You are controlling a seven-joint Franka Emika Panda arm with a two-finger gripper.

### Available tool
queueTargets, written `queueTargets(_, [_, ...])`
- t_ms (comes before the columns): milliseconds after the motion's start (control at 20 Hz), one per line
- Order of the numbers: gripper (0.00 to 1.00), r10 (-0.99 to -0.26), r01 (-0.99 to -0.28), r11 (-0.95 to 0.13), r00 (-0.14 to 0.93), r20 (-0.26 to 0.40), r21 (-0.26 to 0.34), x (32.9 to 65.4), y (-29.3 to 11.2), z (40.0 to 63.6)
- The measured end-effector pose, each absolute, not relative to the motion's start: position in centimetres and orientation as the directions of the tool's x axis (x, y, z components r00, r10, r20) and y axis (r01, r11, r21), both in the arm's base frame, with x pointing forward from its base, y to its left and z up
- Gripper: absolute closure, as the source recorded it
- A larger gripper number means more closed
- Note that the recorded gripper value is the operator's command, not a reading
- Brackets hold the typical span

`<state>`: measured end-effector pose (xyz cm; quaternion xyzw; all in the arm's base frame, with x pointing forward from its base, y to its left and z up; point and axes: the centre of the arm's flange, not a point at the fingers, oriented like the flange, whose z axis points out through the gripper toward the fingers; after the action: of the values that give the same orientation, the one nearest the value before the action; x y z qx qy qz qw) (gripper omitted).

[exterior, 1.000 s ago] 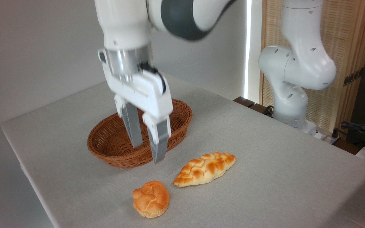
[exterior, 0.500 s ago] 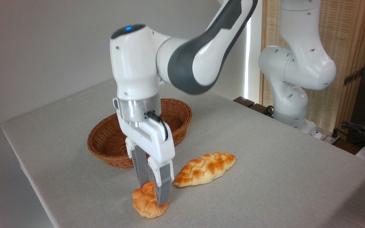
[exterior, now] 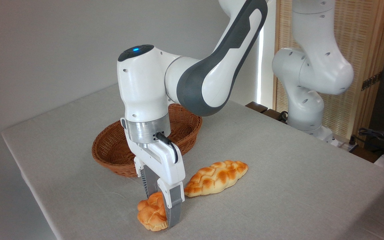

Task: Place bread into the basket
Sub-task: 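Lift the round roll and carry it over the wicker basket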

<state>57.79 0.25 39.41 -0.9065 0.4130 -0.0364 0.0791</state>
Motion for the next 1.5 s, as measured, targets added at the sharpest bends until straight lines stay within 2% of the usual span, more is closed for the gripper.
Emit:
queueTargets(400, [0.58, -0.753, -0.741, -0.648, 0.658, 0.002, -0.175, 57.8, 0.4, 39.5])
queueTargets(500, [0.58, -0.740, -0.724, -0.663, 0.672, 0.020, -0.192, 58.1, 0.6, 40.7])
queueTargets(650, [0.58, -0.707, -0.681, -0.700, 0.704, 0.071, -0.215, 58.0, 0.7, 45.8])
queueTargets(750, [0.58, -0.691, -0.674, -0.719, 0.720, 0.071, -0.170, 56.4, 0.0, 50.4])
queueTargets(850, [0.58, -0.711, -0.705, -0.702, 0.703, 0.036, -0.104, 53.8, -3.0, 54.3])
queueTargets(950, [0.58, -0.753, -0.754, -0.655, 0.657, -0.029, -0.054, 50.8, -8.0, 55.9])
queueTargets(1100, [0.58, -0.764, -0.769, -0.638, 0.639, -0.093, -0.040, 48.0, -15.8, 55.0])
queueTargets(1250, [0.58, -0.768, -0.780, -0.625, 0.622, -0.155, -0.032, 45.3, -22.4, 51.5])
queueTargets(1400, [0.54, -0.762, -0.777, -0.629, 0.624, -0.172, -0.034, 43.5, -26.1, 48.2])
queueTargets(1500, [0.49, -0.761, -0.778, -0.627, 0.620, -0.192, -0.028, 42.6, -26.9, 46.1])
